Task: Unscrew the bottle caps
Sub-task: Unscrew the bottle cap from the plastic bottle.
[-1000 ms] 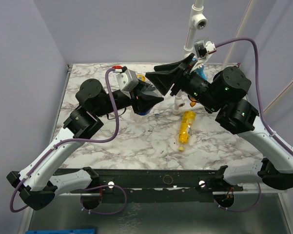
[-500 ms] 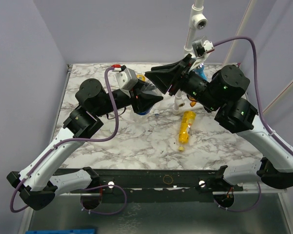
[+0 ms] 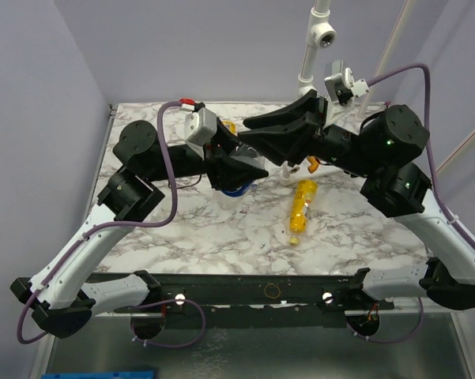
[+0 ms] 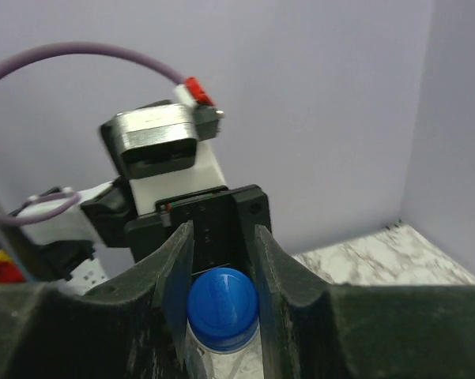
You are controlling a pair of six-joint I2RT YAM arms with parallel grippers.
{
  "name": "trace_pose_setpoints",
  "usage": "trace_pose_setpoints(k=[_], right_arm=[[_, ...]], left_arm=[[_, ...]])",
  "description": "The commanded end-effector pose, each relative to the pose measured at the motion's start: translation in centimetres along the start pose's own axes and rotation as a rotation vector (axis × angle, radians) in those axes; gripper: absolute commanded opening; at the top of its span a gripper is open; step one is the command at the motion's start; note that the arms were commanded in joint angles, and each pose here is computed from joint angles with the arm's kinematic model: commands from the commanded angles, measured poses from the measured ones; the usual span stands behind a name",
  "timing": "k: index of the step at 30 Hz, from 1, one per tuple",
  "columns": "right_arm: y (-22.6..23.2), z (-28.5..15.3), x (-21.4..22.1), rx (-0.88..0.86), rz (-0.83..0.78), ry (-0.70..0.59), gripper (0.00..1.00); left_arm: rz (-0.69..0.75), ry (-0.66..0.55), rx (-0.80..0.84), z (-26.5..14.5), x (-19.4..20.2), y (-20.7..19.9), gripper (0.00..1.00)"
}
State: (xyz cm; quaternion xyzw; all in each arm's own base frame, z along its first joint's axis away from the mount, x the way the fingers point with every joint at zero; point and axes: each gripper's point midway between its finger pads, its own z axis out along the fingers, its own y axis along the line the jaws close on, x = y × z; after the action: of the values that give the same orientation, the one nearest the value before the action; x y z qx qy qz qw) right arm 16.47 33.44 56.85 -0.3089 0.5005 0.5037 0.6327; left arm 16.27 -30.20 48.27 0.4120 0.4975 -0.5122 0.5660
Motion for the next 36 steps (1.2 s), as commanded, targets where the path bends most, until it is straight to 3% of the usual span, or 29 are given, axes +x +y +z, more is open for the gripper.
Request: trace_pose_setpoints(k=[1, 4, 8, 14, 17, 18, 19, 20, 22, 24, 29, 36], right_arm=[[9.2, -2.6, -0.5, -0.527, -0.031, 0.051, 0.01], [12.4, -4.8, -0.7, -0.751, -0.029, 0.082, 0.01], [14.4, -7.0, -1.2, -0.923, -0.037, 0.097, 0.01], [14.6, -7.2, -1.3, -0.95, -0.06, 0.104, 0.01], [13.0, -5.5, -1.9, -0.791, -0.07, 0.081, 0.04], [11.9, -4.7, -2.4, -0.696, -0.079, 0.058, 0.18], [10.1, -3.6, -3.2, -0.552, -0.081, 0.018, 0.4], [8.7, -3.2, -4.0, -0.445, -0.081, -0.021, 0.56], [5.2, -2.5, -5.1, -0.224, -0.069, -0.079, 0.81], [3.0, -2.1, -4.9, -0.095, -0.054, -0.069, 0.89], [-1.9, -0.5, -2.4, 0.159, 0.0, 0.035, 0.92], [-5.1, 0.5, -0.6, 0.317, 0.009, 0.085, 0.74]], left_arm=[[-0.098, 0.008, 0.324, -0.8, -2.7, -6.3, 0.0], [-0.13, 0.014, 0.398, -1.2, -3.9, -7.7, 0.0], [-0.153, 0.018, 0.437, -1.6, -5.0, -8.7, 0.0], [-0.147, 0.026, 0.454, -1.9, -4.6, -9.1, 0.0], [-0.113, 0.025, 0.442, -1.9, -3.9, -8.7, 0.0], [-0.101, 0.024, 0.422, -1.8, -3.6, -8.3, 0.0], [-0.084, 0.024, 0.393, -1.6, -3.2, -7.8, 0.0], [-0.073, 0.022, 0.348, -1.4, -2.9, -7.0, 0.0], [-0.04, 0.011, 0.234, -0.8, -2.4, -4.9, 0.0], [-0.001, -0.002, 0.094, -0.4, -2.0, -2.3, 0.0], [0.071, -0.012, -0.174, -0.4, -1.3, 3.0, 0.0], [0.108, -0.009, -0.269, -0.8, -1.0, 4.8, 0.0]])
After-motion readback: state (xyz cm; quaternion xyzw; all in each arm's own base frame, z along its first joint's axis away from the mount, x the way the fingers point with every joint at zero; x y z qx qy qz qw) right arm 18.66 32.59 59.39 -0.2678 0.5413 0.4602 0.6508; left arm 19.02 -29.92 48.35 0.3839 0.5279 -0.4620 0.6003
